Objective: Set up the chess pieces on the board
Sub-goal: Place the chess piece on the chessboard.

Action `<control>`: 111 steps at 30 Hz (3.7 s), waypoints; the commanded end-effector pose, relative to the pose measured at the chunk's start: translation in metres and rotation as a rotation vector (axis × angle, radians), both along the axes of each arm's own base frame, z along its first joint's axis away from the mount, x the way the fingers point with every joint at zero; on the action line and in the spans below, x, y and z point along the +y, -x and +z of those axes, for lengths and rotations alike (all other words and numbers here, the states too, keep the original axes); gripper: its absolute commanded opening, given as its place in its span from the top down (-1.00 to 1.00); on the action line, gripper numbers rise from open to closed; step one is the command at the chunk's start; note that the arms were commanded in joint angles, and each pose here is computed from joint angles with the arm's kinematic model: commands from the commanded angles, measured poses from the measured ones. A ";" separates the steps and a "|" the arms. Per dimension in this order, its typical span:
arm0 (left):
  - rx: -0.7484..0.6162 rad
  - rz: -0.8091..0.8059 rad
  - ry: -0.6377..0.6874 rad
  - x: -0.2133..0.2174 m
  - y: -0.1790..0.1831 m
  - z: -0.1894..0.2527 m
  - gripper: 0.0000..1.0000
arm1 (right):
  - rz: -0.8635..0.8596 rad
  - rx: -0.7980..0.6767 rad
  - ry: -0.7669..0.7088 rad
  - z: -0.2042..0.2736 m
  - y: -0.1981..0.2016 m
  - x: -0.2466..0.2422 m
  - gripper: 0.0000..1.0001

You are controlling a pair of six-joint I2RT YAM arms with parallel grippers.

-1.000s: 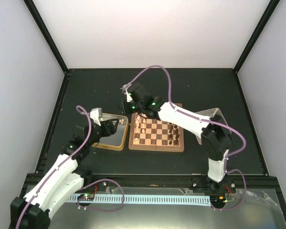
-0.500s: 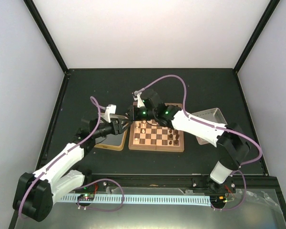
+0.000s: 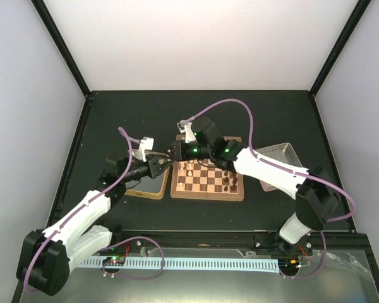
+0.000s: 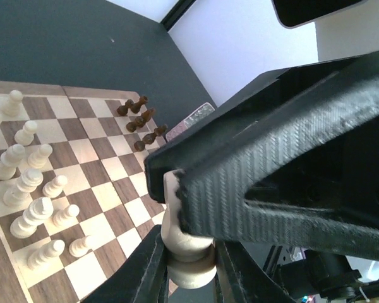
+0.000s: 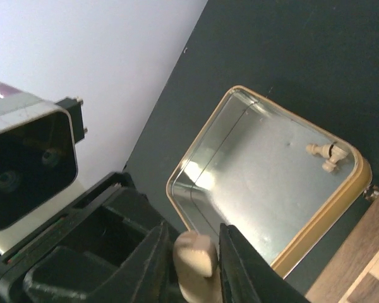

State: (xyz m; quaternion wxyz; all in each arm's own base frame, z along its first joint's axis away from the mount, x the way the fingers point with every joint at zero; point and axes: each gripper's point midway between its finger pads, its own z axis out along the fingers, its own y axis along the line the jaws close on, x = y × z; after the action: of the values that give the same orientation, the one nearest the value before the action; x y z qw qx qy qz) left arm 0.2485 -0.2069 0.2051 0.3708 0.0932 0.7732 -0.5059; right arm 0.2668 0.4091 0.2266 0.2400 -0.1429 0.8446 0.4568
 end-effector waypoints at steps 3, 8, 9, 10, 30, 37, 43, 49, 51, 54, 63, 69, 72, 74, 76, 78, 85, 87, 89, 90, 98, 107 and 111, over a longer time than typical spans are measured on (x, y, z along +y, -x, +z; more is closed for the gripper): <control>-0.202 -0.142 0.007 -0.016 0.015 0.031 0.96 | 0.134 -0.117 0.029 0.030 0.019 -0.012 0.41; -0.270 -0.253 0.024 -0.030 0.037 0.040 0.97 | 0.250 -0.197 0.079 0.038 0.029 -0.028 0.31; -0.275 -0.260 0.024 -0.031 0.039 0.041 0.97 | 0.275 -0.207 0.073 0.040 0.033 -0.028 0.32; -0.282 -0.272 0.027 -0.032 0.042 0.042 0.97 | 0.292 -0.214 0.068 0.042 0.036 -0.030 0.33; -0.280 -0.292 0.030 -0.035 0.051 0.046 0.78 | 0.388 -0.259 0.050 0.042 0.053 -0.038 0.90; -0.163 0.005 -0.121 -0.005 0.015 0.024 -0.16 | 0.082 -0.389 0.169 0.022 0.003 -0.061 0.92; -0.106 0.394 -0.264 0.057 -0.008 0.010 -0.26 | -0.054 -0.472 0.304 -0.021 -0.019 -0.064 0.92; -0.129 0.510 -0.279 0.078 -0.010 0.017 -0.29 | -0.050 -0.519 0.394 -0.064 -0.015 -0.043 0.92; -0.124 0.514 -0.285 0.079 -0.010 0.016 -0.29 | -0.046 -0.526 0.400 -0.073 -0.012 -0.037 0.92; -0.110 0.500 -0.293 0.077 -0.011 0.013 -0.30 | -0.032 -0.540 0.384 -0.083 -0.006 -0.029 0.92; -0.078 0.463 -0.302 0.068 -0.015 0.006 -0.30 | -0.043 -0.555 0.338 -0.087 -0.002 -0.027 0.92; -0.074 0.455 -0.304 0.066 -0.016 0.006 -0.30 | -0.044 -0.563 0.309 -0.089 0.001 -0.029 0.92; -0.071 0.453 -0.303 0.066 -0.017 0.005 -0.31 | -0.038 -0.572 0.295 -0.087 0.003 -0.030 0.91; -0.070 0.449 -0.300 0.064 -0.017 0.006 -0.31 | -0.026 -0.581 0.283 -0.088 0.005 -0.029 0.90; -0.067 0.444 -0.299 0.063 -0.018 0.005 -0.31 | -0.007 -0.583 0.285 -0.094 0.007 -0.028 0.90; -0.061 0.440 -0.300 0.062 -0.018 0.004 -0.30 | 0.002 -0.582 0.284 -0.100 0.009 -0.028 0.90; -0.053 0.436 -0.307 0.062 -0.017 0.002 -0.31 | -0.002 -0.590 0.280 -0.107 0.010 -0.032 0.88; -0.053 0.434 -0.307 0.062 -0.017 0.002 -0.31 | 0.003 -0.594 0.283 -0.109 0.011 -0.031 0.88; -0.053 0.433 -0.306 0.061 -0.018 0.002 -0.31 | 0.011 -0.595 0.284 -0.113 0.011 -0.030 0.87; -0.052 0.432 -0.308 0.061 -0.018 0.002 -0.31 | 0.016 -0.595 0.284 -0.115 0.012 -0.030 0.87; -0.054 0.431 -0.313 0.062 -0.017 0.001 -0.31 | 0.046 -0.592 0.294 -0.128 0.013 -0.026 0.85; -0.051 0.427 -0.318 0.061 -0.018 0.000 -0.31 | 0.073 -0.571 0.321 -0.147 0.016 -0.026 0.79; -0.051 0.428 -0.321 0.061 -0.018 -0.001 -0.31 | 0.074 -0.560 0.332 -0.152 0.016 -0.027 0.74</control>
State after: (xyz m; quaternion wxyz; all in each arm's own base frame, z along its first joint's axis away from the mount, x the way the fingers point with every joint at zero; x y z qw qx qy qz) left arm 0.2641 -0.1439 0.1861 0.4576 -0.0056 0.8448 -0.2772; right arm 0.2495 0.3807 0.0777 0.4123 -0.3270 0.8082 0.2644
